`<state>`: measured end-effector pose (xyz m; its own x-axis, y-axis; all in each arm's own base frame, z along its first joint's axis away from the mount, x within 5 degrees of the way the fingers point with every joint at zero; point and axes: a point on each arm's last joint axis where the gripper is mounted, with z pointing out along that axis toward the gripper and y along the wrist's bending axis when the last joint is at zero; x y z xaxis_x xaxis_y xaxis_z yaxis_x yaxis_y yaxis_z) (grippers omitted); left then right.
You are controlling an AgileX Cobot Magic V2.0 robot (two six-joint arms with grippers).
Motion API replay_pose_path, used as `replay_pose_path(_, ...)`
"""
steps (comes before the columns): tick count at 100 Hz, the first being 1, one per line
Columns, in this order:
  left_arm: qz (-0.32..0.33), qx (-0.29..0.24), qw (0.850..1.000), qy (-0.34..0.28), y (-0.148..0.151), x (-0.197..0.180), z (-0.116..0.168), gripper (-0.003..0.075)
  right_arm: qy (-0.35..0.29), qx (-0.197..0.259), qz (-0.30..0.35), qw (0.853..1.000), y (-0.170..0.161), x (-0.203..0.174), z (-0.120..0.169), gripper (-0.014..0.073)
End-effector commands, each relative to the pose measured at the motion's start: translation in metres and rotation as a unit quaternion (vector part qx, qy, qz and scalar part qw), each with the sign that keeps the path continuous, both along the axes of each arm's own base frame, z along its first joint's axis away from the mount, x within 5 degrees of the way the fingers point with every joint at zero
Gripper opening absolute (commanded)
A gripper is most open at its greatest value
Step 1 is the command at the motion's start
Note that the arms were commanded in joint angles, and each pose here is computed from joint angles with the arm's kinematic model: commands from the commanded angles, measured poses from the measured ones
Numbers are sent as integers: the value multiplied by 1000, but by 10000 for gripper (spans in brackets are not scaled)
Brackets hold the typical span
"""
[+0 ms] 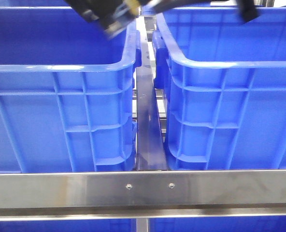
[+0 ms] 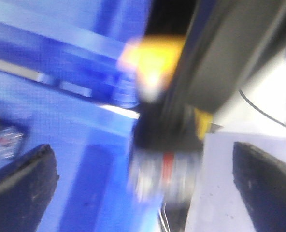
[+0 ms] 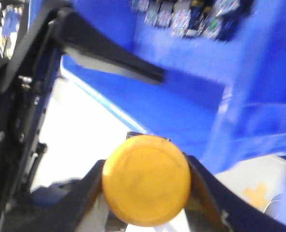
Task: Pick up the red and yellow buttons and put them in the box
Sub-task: 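Grasp the yellow button with the right gripper, release left gripper, then lower the yellow button into the empty crate and open right gripper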
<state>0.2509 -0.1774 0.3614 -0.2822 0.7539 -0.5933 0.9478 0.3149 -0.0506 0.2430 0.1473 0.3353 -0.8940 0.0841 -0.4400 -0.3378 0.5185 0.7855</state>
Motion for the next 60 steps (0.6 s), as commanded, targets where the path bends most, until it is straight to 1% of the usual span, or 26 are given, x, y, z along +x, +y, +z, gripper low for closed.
replay_pose_path(1,18,-39,999,-25,7,-5,26,689,-49,32,-28,998,-19,-4,32,171)
replay_pose_path(16,26,-36,999,-19,12,-3,25,689,-76,5,-87,993,-54,6,40,171)
replay_pose_path(24,25,-36,999,-19,12,-3,25,689,-94,-23,-112,989,-69,11,43,171)
replay_pose_path(31,25,-36,999,-19,12,-3,25,689,-113,-49,-141,982,-81,17,46,171)
replay_pose_path(37,25,-36,999,-19,12,-3,25,689,-135,-75,-165,974,-90,22,49,171)
replay_pose_path(43,25,-36,999,-19,12,-3,25,689,-160,-116,-184,963,-97,27,50,171)
replay_pose_path(46,25,-36,999,-19,12,-3,25,689,-169,-128,-191,958,-99,29,50,171)
replay_pose_path(48,25,-36,999,-19,12,-3,25,689,-176,-146,-195,954,-101,32,49,171)
replay_pose_path(60,25,-36,999,-19,12,-3,25,689,-195,-189,-209,939,-108,45,45,171)
